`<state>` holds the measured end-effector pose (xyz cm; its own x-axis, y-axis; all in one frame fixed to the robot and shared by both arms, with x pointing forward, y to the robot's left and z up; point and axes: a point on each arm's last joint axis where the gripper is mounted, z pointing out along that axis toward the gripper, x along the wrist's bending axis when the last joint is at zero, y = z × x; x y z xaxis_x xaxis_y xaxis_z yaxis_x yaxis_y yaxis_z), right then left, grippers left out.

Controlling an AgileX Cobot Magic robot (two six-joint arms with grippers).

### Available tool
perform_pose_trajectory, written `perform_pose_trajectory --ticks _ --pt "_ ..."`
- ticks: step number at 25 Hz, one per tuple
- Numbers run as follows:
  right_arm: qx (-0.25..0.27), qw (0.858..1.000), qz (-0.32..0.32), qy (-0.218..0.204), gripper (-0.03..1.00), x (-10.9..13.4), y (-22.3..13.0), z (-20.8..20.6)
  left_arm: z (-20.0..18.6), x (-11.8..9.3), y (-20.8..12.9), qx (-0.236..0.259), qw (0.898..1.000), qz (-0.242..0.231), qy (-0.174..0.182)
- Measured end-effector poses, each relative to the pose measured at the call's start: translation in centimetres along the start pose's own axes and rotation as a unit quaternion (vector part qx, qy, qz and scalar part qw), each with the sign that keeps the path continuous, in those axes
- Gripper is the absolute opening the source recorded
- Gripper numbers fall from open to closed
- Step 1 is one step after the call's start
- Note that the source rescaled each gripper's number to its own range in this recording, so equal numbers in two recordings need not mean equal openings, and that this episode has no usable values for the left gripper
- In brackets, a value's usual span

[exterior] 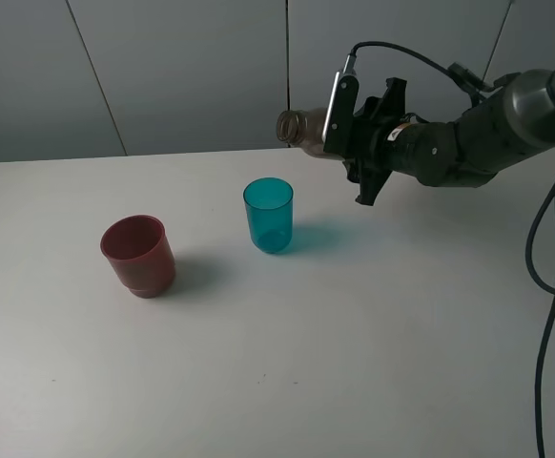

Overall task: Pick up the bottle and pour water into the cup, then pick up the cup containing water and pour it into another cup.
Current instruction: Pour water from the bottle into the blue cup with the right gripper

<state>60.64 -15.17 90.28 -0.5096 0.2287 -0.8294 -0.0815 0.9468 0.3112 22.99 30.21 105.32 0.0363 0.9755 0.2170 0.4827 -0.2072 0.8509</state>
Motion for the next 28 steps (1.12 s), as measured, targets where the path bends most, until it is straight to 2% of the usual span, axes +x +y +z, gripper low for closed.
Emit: perform_pose_trajectory --ticks 13,28 --pt "0.014 0.996 -0.085 -0.020 0.00 -0.39 -0.23 -0.01 0.00 0.00 0.00 0.000 1.000 0.000 0.000" --pt "0.006 0.991 -0.133 -0.032 0.00 -0.59 -0.01 -0.02 0.00 0.00 0.00 0.000 1.000 0.000 0.000"
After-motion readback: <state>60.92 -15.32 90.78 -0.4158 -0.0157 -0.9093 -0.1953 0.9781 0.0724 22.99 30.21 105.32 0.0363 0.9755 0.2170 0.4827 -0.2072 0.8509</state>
